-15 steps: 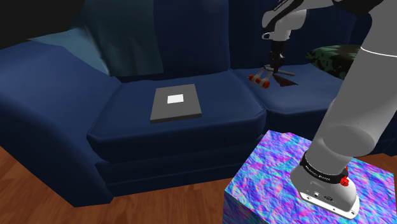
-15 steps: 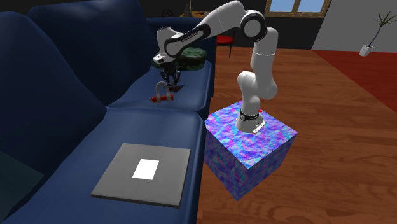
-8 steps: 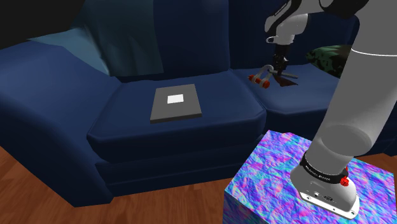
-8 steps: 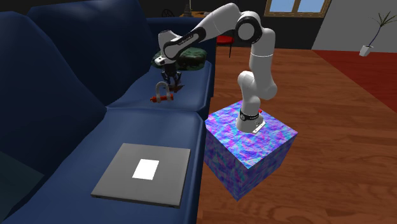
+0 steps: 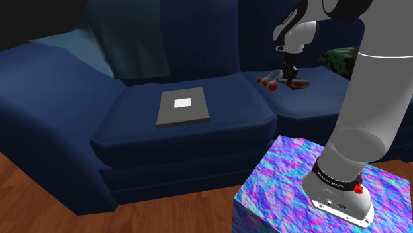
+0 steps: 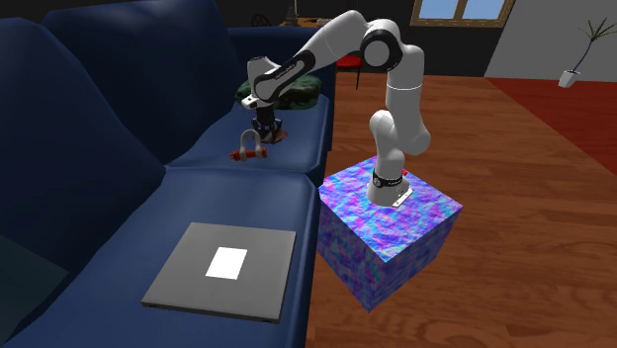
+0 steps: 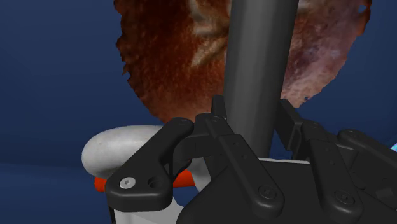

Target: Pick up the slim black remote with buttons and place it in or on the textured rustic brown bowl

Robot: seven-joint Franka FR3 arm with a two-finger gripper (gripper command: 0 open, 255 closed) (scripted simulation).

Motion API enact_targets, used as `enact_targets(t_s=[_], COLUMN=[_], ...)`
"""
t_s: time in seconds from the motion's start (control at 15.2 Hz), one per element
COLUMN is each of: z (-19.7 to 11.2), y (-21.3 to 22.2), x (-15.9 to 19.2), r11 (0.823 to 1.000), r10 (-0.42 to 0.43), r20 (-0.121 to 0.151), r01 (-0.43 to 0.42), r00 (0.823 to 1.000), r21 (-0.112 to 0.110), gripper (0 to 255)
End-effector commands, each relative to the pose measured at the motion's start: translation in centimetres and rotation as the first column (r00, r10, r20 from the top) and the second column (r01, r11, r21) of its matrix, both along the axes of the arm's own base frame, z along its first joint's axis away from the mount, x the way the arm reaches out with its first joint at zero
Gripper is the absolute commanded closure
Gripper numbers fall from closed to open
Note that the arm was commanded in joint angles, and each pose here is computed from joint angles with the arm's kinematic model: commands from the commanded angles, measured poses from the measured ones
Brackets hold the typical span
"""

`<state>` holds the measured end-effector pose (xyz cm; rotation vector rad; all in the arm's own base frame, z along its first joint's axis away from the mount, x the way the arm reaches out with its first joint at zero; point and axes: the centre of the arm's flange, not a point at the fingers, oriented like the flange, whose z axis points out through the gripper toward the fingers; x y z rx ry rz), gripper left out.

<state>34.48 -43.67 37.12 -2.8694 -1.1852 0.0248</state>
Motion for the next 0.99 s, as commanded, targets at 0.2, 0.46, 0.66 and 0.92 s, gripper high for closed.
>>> enact_targets(t_s=[0.2,0.46,0.66,0.92], z=[-0.4,-0.3,-0.4,4.6], y=[0.1,0.1,0.1,-0.1], x=[0.0,0.0,0.0,0.1], r11=[1.0,1.0,1.0,1.0], r10=[0.002,0.002,0.002,0.002], r20=[-0.005,-0.005,-0.005,-0.005], r01=[-0.002,-0.002,-0.002,-0.002], r00=[1.0,1.0,1.0,1.0], r21=[0.003,0.003,0.003,0.003], gripper=[255,0,0,0])
